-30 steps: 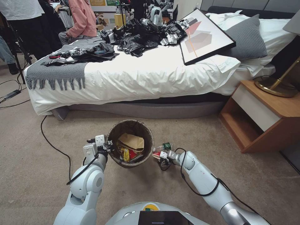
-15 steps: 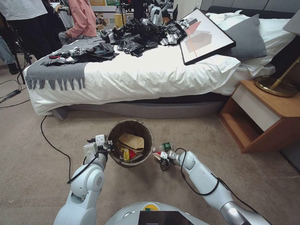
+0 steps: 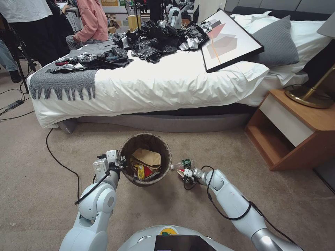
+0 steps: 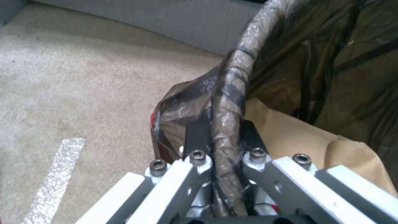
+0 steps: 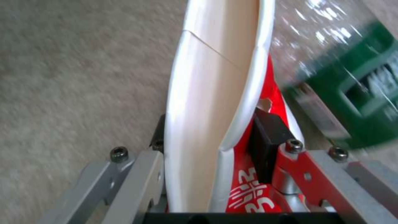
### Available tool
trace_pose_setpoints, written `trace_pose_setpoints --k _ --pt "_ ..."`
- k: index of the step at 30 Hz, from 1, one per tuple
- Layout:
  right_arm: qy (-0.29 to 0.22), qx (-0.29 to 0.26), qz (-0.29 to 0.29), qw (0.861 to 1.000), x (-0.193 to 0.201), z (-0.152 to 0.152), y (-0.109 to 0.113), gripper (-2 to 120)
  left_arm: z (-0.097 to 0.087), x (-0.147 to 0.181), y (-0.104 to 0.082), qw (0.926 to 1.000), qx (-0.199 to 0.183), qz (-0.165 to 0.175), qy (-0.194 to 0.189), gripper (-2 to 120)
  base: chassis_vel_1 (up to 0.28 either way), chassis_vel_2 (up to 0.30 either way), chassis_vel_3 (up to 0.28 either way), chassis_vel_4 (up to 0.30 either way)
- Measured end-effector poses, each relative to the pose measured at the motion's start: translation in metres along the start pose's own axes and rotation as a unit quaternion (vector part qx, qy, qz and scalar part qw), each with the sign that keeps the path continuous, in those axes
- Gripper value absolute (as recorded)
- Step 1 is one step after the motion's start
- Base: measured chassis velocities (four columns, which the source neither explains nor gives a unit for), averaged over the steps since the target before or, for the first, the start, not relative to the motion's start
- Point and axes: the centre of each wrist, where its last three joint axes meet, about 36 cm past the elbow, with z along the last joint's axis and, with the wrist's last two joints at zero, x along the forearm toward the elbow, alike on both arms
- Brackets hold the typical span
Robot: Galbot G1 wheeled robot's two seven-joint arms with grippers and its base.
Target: Pick up the trash bin, then pick up the garbage from the floor and place it into the trash bin.
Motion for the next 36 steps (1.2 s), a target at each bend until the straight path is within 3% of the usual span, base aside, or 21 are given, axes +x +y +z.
trace_pose_setpoints --k 9,15,23,27,29,36 --pt "-0.055 -0.027 0.068 0.996 0.041 -0.012 -0.018 28 -0.002 0.003 0.001 1.0000 -0.001 -0.001 -0.003 2 0.000 0.000 0.000 0.000" --pt "-0.105 -0.073 0.134 0.983 0.072 -0.020 -0.031 20 -0.003 0.004 0.001 1.0000 0.000 0.000 -0.006 2 0.000 0.000 0.000 0.000" --pt "-0.181 -0.143 0.219 0.948 0.127 -0.036 -0.044 0 -0.005 0.006 0.001 1.0000 0.000 0.001 -0.009 2 0.000 0.000 0.000 0.000" --pt "-0.212 -0.162 0.246 0.932 0.150 -0.046 -0.044 0 -0.005 0.006 0.001 1.0000 0.000 0.001 -0.009 2 0.000 0.000 0.000 0.000" --pt "-0.245 -0.169 0.268 0.916 0.171 -0.058 -0.043 0 -0.005 0.006 0.001 1.0000 0.000 0.001 -0.009 2 0.000 0.000 0.000 0.000" --pt "-0.318 -0.150 0.287 0.891 0.211 -0.084 -0.037 0 -0.005 0.007 0.000 1.0000 -0.002 0.002 -0.009 2 0.000 0.000 0.000 0.000"
